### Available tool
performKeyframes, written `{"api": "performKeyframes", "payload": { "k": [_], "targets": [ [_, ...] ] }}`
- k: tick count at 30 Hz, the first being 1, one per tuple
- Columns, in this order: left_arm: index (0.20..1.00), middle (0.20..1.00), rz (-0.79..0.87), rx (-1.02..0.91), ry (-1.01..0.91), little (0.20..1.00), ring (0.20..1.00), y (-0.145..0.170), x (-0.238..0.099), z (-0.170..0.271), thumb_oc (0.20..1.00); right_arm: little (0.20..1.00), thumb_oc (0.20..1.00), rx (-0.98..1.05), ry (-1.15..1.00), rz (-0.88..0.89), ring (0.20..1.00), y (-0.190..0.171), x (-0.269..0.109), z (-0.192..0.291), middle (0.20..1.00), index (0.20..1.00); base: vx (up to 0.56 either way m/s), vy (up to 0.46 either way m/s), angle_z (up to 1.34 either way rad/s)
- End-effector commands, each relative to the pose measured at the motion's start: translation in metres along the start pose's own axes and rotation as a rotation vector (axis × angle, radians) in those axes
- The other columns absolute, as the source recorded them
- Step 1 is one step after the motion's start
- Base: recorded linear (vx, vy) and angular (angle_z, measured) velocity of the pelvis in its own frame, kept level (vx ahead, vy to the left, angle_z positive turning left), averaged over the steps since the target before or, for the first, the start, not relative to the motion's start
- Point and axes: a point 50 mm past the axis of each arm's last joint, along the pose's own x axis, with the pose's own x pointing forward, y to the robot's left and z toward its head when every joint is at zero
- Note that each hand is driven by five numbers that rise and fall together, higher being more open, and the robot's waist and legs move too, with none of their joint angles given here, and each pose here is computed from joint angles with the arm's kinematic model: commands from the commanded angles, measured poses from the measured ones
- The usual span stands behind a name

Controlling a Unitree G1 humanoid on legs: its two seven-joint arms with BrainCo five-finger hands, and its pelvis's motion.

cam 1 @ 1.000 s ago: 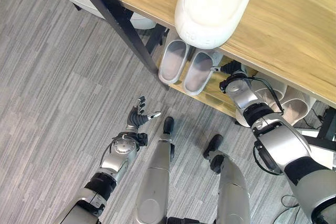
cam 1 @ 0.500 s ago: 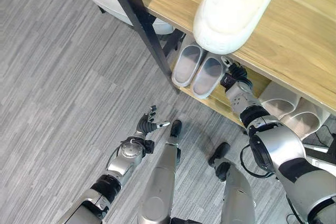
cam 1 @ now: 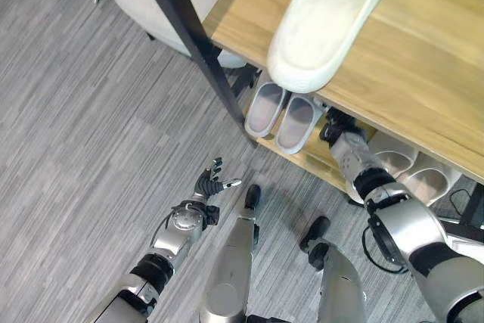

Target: Arrange the slippers neatly on the shoe rack.

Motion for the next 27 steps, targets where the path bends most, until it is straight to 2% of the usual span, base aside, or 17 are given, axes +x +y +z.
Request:
{"api": "performKeyframes", "payload": {
  "k": [1,6,7,9,11,13,16,18,19,20,22,24,25,26,27],
  "targets": [
    [1.0,1.0,-0.009,0.061,-0.014,1.0,1.0,0.003,0.001,0.0,1.0,1.0,1.0,-0.074,-0.019,0.064,1.0,0.001,-0.006,-0.009,1.0,1.0,0.08,-0.028,-0.22],
    [1.0,1.0,0.024,0.071,0.083,1.0,1.0,0.013,-0.008,-0.025,1.0,1.0,1.0,-0.143,0.131,0.175,1.0,-0.008,-0.047,-0.087,1.0,1.0,0.13,-0.015,-0.39],
    [1.0,1.0,0.047,0.083,0.117,1.0,1.0,0.021,-0.013,-0.035,1.0,1.0,1.0,-0.227,0.143,0.227,1.0,-0.019,-0.064,-0.102,1.0,1.0,0.16,0.002,-0.41],
    [1.0,1.0,0.011,0.138,0.135,1.0,1.0,0.034,-0.036,-0.051,1.0,1.0,1.0,-0.514,0.108,0.362,1.0,-0.067,-0.113,-0.114,1.0,1.0,0.16,0.007,-0.52],
    [1.0,1.0,-0.017,0.153,0.137,1.0,1.0,0.033,-0.042,-0.054,1.0,1.0,1.0,-0.53,0.124,0.376,1.0,-0.075,-0.124,-0.119,1.0,1.0,0.08,0.0,-0.25],
    [1.0,1.0,-0.113,0.216,0.107,1.0,1.0,0.033,-0.056,-0.052,1.0,1.0,1.0,-0.593,0.19,0.392,1.0,-0.101,-0.153,-0.132,1.0,1.0,0.08,0.014,-0.02],
    [1.0,1.0,-0.199,0.365,0.058,1.0,1.0,0.029,-0.063,-0.042,1.0,1.0,1.0,-0.548,0.379,0.33,1.0,-0.13,-0.183,-0.168,1.0,1.0,0.01,0.021,-0.48],
    [1.0,1.0,-0.219,0.42,0.051,1.0,1.0,0.026,-0.061,-0.041,1.0,1.0,1.0,-0.546,0.409,0.299,1.0,-0.135,-0.183,-0.174,1.0,1.0,-0.04,-0.001,-0.54],
    [1.0,1.0,-0.283,0.549,0.011,1.0,1.0,0.016,-0.054,-0.033,1.0,1.0,1.0,-0.551,0.437,0.282,1.0,-0.14,-0.185,-0.179,1.0,1.0,-0.04,-0.007,-0.56],
    [1.0,1.0,-0.283,0.55,0.009,1.0,1.0,0.016,-0.054,-0.033,1.0,1.0,1.0,-0.55,0.436,0.281,1.0,-0.14,-0.185,-0.178,1.0,1.0,-0.03,-0.018,-0.52],
    [1.0,1.0,-0.436,0.738,-0.143,1.0,1.0,-0.01,-0.044,-0.002,1.0,1.0,1.0,-0.538,0.445,0.301,1.0,-0.141,-0.187,-0.179,1.0,1.0,-0.01,-0.021,-0.23],
    [1.0,1.0,-0.437,0.739,-0.144,1.0,1.0,-0.01,-0.044,-0.002,1.0,1.0,1.0,-0.536,0.444,0.299,1.0,-0.141,-0.187,-0.179,1.0,1.0,0.0,-0.011,-0.07],
    [1.0,1.0,-0.536,0.825,-0.303,1.0,1.0,-0.033,-0.039,0.032,1.0,1.0,1.0,-0.526,0.449,0.295,1.0,-0.14,-0.184,-0.18,1.0,1.0,0.0,-0.011,-0.1],
    [1.0,1.0,-0.537,0.826,-0.304,1.0,1.0,-0.033,-0.039,0.033,1.0,1.0,1.0,-0.524,0.447,0.294,1.0,-0.14,-0.183,-0.18,1.0,1.0,0.0,0.0,0.0],
    [1.0,1.0,-0.619,0.873,-0.458,1.0,1.0,-0.05,-0.04,0.066,1.0,1.0,1.0,-0.517,0.449,0.29,1.0,-0.14,-0.18,-0.181,1.0,1.0,0.0,0.0,0.0]
  ]
}}
